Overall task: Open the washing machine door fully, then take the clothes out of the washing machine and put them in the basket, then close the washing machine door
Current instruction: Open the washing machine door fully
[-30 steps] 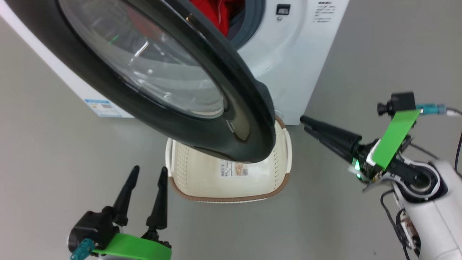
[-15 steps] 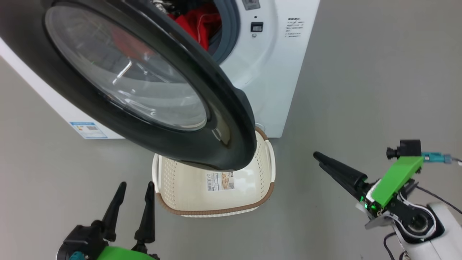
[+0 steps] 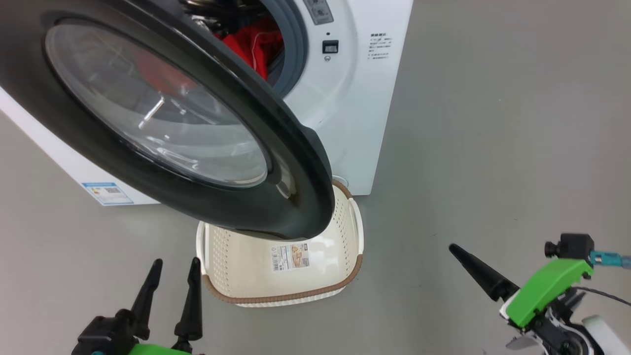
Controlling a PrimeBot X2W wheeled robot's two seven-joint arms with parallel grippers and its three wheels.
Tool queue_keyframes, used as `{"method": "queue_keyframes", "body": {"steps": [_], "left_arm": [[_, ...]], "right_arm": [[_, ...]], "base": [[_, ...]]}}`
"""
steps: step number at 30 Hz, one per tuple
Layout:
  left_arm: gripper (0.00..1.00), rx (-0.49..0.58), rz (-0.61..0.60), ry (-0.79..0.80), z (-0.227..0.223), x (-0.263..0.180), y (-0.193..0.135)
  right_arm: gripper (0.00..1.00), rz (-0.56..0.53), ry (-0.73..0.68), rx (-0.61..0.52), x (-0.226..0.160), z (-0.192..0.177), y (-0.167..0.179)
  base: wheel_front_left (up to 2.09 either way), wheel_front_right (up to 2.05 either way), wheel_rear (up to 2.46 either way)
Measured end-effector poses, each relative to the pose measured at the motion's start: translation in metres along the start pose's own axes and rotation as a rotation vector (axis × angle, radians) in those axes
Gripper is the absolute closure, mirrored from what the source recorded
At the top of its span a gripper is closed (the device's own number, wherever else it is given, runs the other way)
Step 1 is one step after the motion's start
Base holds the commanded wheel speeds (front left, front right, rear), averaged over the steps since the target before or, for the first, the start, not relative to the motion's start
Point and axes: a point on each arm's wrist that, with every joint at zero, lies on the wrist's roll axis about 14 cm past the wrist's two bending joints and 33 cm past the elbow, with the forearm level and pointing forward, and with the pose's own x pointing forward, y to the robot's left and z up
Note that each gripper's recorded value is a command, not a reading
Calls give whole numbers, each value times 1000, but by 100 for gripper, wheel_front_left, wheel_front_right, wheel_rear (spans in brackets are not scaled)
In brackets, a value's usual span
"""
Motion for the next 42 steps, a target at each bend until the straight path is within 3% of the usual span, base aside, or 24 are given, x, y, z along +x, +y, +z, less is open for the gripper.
{"method": "queue_keyframes", "body": {"steps": [13, 20, 25, 32, 42], "left_arm": [[0, -3, -6, 15, -5, -3, -1], [0, -3, -4, 17, -5, -3, 0], [0, -3, 0, 16, -5, -3, 1], [0, -2, 4, 10, -3, -4, 2], [0, -1, 6, -17, 6, -5, 3]], "right_arm": [[0, -67, -246, -314, -24, 25, -22], [0, -108, -276, -435, -32, 28, -37], [0, -112, -400, -537, -37, 64, -25], [0, -123, -484, -663, -48, 73, -14], [0, -174, -546, -731, -64, 74, -16]], "base": [[0, 0, 0], [0, 0, 0], [0, 0, 0], [0, 0, 0], [0, 0, 0]]}}
